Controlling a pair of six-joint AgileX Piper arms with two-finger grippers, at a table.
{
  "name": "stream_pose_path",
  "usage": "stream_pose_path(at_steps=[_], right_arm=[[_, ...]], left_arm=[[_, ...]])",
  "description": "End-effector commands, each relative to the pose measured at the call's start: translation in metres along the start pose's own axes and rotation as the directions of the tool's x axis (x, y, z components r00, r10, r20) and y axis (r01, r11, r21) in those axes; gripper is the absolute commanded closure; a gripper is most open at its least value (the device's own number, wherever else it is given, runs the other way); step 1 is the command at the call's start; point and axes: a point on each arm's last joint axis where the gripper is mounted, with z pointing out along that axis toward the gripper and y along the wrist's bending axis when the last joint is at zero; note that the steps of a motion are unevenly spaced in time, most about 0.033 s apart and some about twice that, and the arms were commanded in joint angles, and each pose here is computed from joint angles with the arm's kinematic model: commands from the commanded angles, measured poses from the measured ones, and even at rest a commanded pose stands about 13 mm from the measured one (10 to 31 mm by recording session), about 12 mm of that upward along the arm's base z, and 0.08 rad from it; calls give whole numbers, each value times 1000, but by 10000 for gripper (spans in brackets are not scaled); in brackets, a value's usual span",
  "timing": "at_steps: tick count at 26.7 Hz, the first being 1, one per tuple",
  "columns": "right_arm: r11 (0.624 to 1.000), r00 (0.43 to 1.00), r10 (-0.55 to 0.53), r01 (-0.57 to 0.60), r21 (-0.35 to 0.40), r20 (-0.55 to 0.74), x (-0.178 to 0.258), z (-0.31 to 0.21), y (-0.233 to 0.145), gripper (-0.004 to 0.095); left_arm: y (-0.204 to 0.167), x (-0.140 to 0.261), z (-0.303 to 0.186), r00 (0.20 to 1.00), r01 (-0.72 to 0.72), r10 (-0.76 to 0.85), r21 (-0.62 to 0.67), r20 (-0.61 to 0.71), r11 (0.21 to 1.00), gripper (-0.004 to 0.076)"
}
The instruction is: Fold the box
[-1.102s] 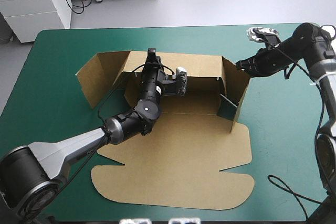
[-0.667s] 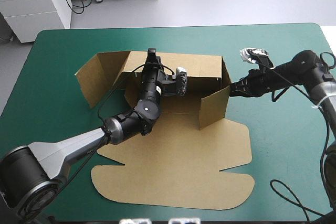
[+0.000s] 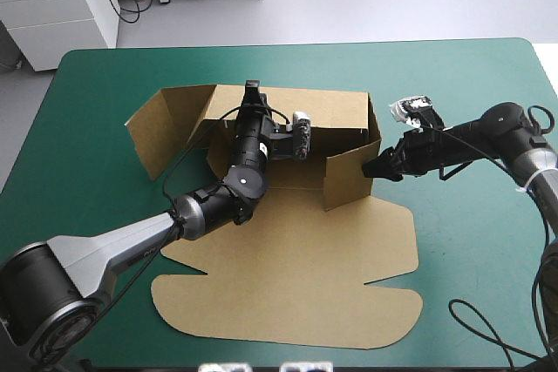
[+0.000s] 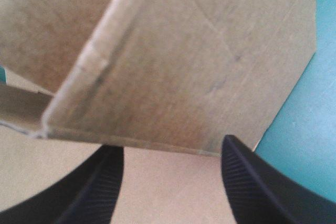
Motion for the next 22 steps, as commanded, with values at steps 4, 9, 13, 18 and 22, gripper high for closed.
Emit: stream_pose_path(at_steps=[4, 9, 13, 18, 22], right_arm=[[998, 996, -10, 4, 68, 83, -12, -16, 7, 210], [995, 994, -14, 3, 103, 110, -11, 1, 14, 213], [985, 992, -53, 32, 171, 119, -6, 34, 30, 213], [972, 978, -65, 16, 235, 200, -14, 45, 41, 213], [959, 964, -78, 2, 284, 256, -20, 41, 45, 224]], left_arm=[[26, 3, -9, 1000, -24, 24, -115, -1, 993, 731], [26, 3, -9, 1000, -24, 24, -115, -1, 993, 731], [26, 3, -9, 1000, -24, 24, -116, -3, 993, 731], [26, 4, -9, 1000, -24, 24, -118, -7, 993, 731], [26, 4, -9, 1000, -24, 23, -118, -8, 993, 731]])
